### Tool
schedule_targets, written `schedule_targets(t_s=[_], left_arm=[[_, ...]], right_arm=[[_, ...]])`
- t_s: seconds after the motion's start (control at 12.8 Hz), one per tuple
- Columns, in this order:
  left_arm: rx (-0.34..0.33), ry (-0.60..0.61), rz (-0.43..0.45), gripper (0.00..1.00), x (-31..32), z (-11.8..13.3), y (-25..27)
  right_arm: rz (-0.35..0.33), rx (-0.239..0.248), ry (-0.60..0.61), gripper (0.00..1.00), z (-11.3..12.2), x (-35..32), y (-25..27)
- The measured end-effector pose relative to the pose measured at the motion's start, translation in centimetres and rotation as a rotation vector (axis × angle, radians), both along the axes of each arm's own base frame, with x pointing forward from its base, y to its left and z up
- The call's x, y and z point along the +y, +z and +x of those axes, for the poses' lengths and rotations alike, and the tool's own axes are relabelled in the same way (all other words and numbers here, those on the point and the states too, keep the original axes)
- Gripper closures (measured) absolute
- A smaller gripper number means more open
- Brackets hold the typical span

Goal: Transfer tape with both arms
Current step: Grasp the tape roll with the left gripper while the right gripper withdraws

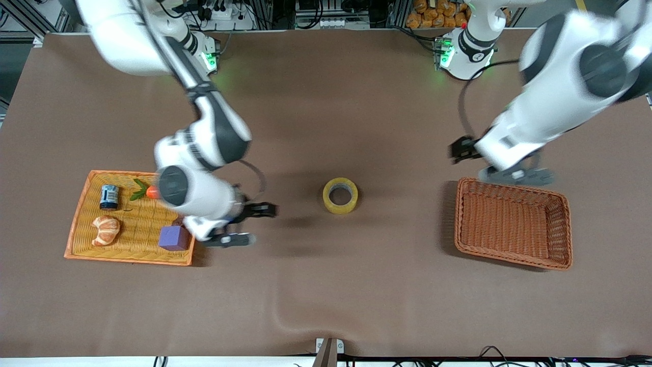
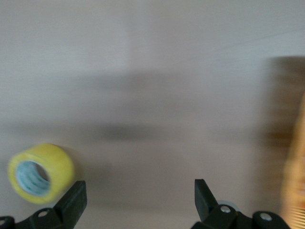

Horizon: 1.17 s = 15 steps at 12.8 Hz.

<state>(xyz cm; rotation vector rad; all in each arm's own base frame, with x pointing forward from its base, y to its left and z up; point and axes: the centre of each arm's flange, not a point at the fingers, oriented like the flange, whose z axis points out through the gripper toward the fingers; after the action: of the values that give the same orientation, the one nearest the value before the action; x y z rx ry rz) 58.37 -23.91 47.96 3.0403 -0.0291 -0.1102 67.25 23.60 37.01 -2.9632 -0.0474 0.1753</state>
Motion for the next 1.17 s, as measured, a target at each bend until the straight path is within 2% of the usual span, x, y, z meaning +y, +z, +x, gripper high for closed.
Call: schedule_targets(t_s=[0.16, 0.39, 0.55, 0.78, 0.86, 0.94, 1.02, 1.09, 1.17], left_arm=[[0.011, 0.077, -0.046, 0.00, -5.9, 0.4, -6.0], [0.022, 0.140, -0.034, 0.00, -13.3, -1.3, -14.1], [0.023, 0.171, -0.024, 0.00, -16.0, -2.3, -18.2], [0.013, 0.187, -0.005, 0.02, -17.4, -2.8, -22.6], [0.006, 0.195, -0.008, 0.06, -17.7, -2.9, -23.9], [0.003, 0.195, -0.008, 0.15, -18.1, -3.2, -25.1], [0.008, 0.193, -0.004, 0.15, -18.3, -3.4, -26.1], [0.013, 0.191, 0.001, 0.23, -18.4, -3.6, -26.8], [0.017, 0.189, 0.004, 0.36, -18.5, -3.7, -27.3]], right_arm=[[-0.044, 0.018, 0.085, 0.00, 0.9, -8.2, 2.2], [-0.058, 0.022, 0.126, 0.00, 0.8, -20.0, 6.1], [-0.102, -0.019, 0.134, 0.00, -0.5, -24.9, 10.4], [-0.158, -0.079, 0.148, 0.00, -4.1, -25.2, 17.5], [-0.168, -0.079, 0.145, 0.00, -5.5, -25.1, 19.2], [-0.173, -0.081, 0.138, 0.00, -6.5, -25.3, 20.4], [-0.178, -0.093, 0.122, 0.00, -7.2, -25.7, 21.4], [-0.183, -0.102, 0.093, 0.00, -7.7, -25.8, 22.3], [-0.185, -0.102, 0.058, 0.00, -8.1, -25.8, 22.8]])
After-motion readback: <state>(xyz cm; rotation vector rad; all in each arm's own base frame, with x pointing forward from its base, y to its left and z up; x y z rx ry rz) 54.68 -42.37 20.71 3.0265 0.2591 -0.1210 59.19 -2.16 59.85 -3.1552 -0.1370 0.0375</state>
